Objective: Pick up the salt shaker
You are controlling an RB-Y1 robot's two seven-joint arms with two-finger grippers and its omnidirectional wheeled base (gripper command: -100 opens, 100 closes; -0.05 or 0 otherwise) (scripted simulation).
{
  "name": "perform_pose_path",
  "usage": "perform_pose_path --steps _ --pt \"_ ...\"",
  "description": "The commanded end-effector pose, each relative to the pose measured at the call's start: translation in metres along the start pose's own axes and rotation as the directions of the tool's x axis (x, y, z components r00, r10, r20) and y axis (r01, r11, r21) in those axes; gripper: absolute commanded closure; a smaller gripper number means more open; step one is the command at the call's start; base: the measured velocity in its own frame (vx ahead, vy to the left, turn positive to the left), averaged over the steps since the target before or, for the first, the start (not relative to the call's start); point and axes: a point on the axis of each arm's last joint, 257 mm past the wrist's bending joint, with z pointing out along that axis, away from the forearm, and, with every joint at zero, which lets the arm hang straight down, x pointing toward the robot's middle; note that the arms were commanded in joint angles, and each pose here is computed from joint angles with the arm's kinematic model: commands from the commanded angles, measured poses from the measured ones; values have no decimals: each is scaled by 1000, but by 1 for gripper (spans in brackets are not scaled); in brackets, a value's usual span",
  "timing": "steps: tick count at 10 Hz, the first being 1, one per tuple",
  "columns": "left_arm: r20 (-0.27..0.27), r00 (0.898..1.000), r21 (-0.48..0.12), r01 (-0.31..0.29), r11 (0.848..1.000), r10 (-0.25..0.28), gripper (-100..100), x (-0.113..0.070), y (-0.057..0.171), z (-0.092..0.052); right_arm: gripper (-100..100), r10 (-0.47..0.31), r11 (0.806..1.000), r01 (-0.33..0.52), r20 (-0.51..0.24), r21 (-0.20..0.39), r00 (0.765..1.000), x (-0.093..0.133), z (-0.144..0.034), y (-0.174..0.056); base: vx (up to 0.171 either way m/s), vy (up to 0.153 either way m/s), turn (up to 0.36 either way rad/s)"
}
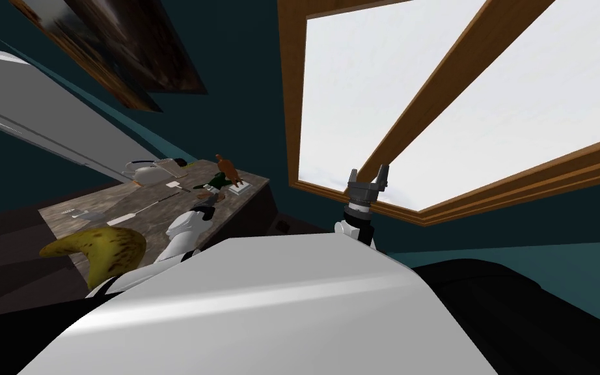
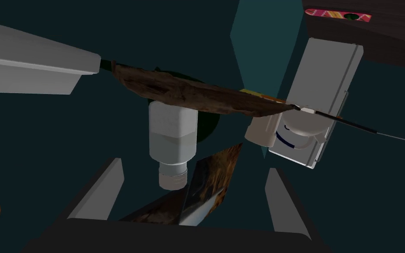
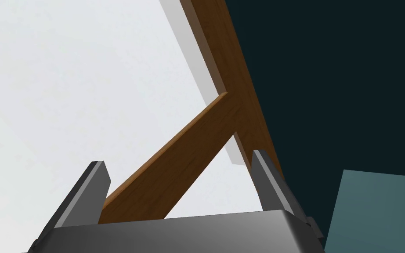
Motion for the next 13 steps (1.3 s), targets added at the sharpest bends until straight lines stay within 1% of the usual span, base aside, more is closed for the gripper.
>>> perform_pose_path --steps 1,4,5,6,10,11,12,13 --pt "7 1000 -15 6 1000 -6 -100 -5 19 -5 0 0 1000 0 0 0 1000 0 0 0 68 2 -140" --pt "18 1000 -43 14 999 -13 -100 -11 52 -15 0 0 1000 0 0 0 1000 0 0 0 58 -1 -108" --pt "15 1000 -36 11 999 -11 -100 -9 44 -12 0 0 1000 0 0 0 1000 0 0 0 20 0 -16" --pt "16 1000 -37 13 999 -12 100 -10 44 -12 0 0 1000 0 0 0 1000 0 0 0 0 0 0" --pt "16 1000 -37 13 999 -12 100 -10 44 -12 0 0 1000 0 0 0 1000 0 0 0 0 0 0" --pt "16 1000 -37 13 999 -12 0 -10 44 -12 0 0 1000 0 0 0 1000 0 0 0 0 0 0" --pt "12 1000 -60 12 998 -11 -100 -5 53 -14 0 0 1000 0 0 0 1000 0 0 0 -111 -2 -98" --pt "9 1000 -74 11 997 -11 -100 -3 58 -15 0 0 1000 0 0 0 1000 0 0 0 -220 -10 -89"
